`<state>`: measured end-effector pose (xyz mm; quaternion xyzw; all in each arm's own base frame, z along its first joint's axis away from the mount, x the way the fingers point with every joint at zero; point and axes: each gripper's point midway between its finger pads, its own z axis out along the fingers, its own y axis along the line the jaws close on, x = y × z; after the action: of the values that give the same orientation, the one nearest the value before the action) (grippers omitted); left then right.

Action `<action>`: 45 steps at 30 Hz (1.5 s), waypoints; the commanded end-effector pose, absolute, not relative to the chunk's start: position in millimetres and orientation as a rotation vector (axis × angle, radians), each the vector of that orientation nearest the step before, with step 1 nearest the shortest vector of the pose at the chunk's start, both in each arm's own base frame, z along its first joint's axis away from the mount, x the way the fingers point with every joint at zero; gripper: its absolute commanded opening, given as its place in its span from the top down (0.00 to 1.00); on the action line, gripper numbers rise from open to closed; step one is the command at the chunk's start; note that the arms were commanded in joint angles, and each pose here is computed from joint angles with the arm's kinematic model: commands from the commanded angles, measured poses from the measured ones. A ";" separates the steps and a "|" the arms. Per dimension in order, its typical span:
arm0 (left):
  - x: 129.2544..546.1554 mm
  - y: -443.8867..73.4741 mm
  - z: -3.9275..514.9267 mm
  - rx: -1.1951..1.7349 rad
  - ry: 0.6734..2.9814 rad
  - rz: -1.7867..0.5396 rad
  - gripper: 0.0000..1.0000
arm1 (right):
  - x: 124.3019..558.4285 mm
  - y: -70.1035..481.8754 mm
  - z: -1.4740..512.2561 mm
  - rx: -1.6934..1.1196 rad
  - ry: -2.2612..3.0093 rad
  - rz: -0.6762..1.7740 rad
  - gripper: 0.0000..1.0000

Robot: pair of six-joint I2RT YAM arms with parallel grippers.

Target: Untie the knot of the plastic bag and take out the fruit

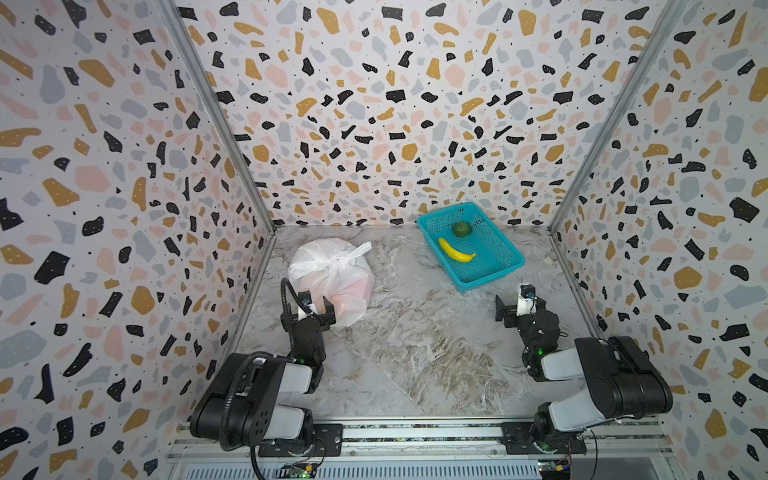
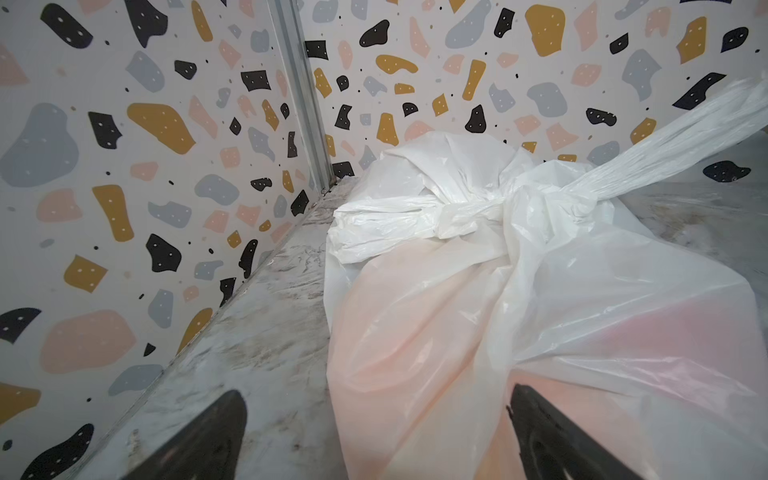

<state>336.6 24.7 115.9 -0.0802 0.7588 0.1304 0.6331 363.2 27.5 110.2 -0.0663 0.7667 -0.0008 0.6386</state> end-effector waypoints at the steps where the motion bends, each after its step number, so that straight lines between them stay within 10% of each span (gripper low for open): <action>1: 342.8 26.7 135.8 -0.218 1.661 0.281 0.01 | 369.7 28.4 122.9 -0.146 1.713 0.011 0.01; 45: 342.1 26.3 138.0 -0.216 1.653 0.277 0.00 | 368.3 27.7 123.6 -0.151 1.708 0.031 0.01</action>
<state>336.6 24.7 115.9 -0.0801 0.7588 0.1303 0.6331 363.4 27.7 110.7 -0.0694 0.7660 0.0107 0.6390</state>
